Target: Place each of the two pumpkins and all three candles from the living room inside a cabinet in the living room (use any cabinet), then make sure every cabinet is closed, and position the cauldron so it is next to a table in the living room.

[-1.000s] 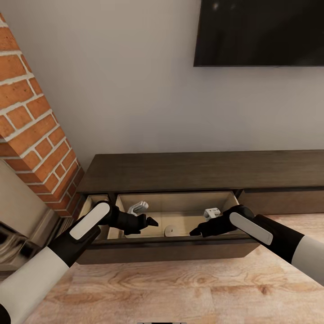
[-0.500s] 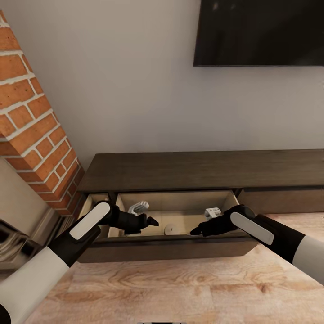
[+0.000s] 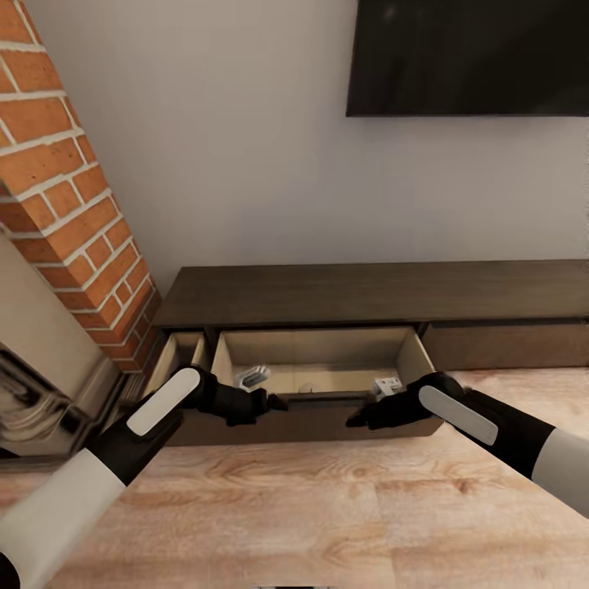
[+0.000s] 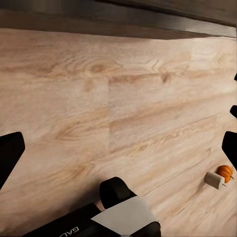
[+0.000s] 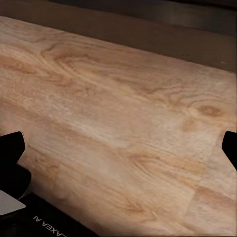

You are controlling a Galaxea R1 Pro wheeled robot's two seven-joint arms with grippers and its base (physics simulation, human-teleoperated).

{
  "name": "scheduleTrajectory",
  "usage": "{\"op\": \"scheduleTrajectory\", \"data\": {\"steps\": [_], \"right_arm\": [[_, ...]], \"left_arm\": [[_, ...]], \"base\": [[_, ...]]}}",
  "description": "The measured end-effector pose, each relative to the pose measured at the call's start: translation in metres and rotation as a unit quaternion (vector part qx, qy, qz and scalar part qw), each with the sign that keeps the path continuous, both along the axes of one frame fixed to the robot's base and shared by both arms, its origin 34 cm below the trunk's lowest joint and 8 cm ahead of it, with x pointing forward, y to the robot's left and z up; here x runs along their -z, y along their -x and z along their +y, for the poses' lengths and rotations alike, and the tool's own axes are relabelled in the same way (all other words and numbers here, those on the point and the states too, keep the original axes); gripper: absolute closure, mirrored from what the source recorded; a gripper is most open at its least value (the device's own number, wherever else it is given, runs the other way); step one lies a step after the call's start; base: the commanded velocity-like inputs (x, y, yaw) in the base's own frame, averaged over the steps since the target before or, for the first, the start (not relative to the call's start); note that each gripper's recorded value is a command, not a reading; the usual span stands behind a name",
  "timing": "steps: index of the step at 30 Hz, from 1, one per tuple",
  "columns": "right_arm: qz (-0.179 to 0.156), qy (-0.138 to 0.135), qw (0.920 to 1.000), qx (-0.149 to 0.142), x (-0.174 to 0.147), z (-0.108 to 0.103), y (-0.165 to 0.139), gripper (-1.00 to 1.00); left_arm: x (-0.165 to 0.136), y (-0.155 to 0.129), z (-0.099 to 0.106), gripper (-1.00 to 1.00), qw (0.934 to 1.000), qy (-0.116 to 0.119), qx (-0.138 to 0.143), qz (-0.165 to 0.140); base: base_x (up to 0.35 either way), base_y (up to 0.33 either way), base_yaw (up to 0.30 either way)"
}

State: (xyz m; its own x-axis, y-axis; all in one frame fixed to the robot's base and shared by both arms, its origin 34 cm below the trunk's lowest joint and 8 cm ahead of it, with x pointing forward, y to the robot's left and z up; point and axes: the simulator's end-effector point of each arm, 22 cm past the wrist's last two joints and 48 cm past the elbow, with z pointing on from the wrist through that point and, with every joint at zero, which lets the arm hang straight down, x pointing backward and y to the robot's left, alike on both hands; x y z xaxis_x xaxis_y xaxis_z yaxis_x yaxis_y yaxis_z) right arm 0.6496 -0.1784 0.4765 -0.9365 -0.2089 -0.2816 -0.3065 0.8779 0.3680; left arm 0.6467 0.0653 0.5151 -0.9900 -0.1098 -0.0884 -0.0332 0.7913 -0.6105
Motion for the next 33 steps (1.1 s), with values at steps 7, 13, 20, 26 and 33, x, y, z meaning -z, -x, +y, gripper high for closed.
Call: {"op": "scheduleTrajectory", "data": {"steps": [7,13,20,26,33], "right_arm": [[0.0,-0.001,1.0,0.0,0.0,0.001,0.0,-1.0],[0.0,0.001,1.0,0.0,-0.004,0.0,-0.001,-1.0],[0.013,0.022,0.9995,0.02,-0.003,-0.02,-0.005,-1.0],[0.02,0.031,0.9988,0.031,-0.01,-0.031,-0.008,-1.0],[0.037,0.039,0.998,0.032,-0.01,-0.037,0.005,-1.0]], "left_arm": [[0.001,0.0,-0.002,-1.0,1.0,0.0,0.0,0.001],[-0.004,-0.002,-0.002,-1.0,1.0,0.001,-0.002,0.0],[-0.013,-0.003,0.002,-1.0,0.9999,-0.006,-0.004,0.008],[-0.002,0.006,0.012,-1.0,0.999,-0.026,-0.006,0.036],[0.031,0.049,0.017,-1.0,0.9931,-0.076,0.031,0.084]], "base": [[-0.313,0.0,0.0],[-0.049,0.0,0.0],[-0.001,0.0,0.0],[0.0,0.0,0.0],[0.0,0.0,0.0]]}}
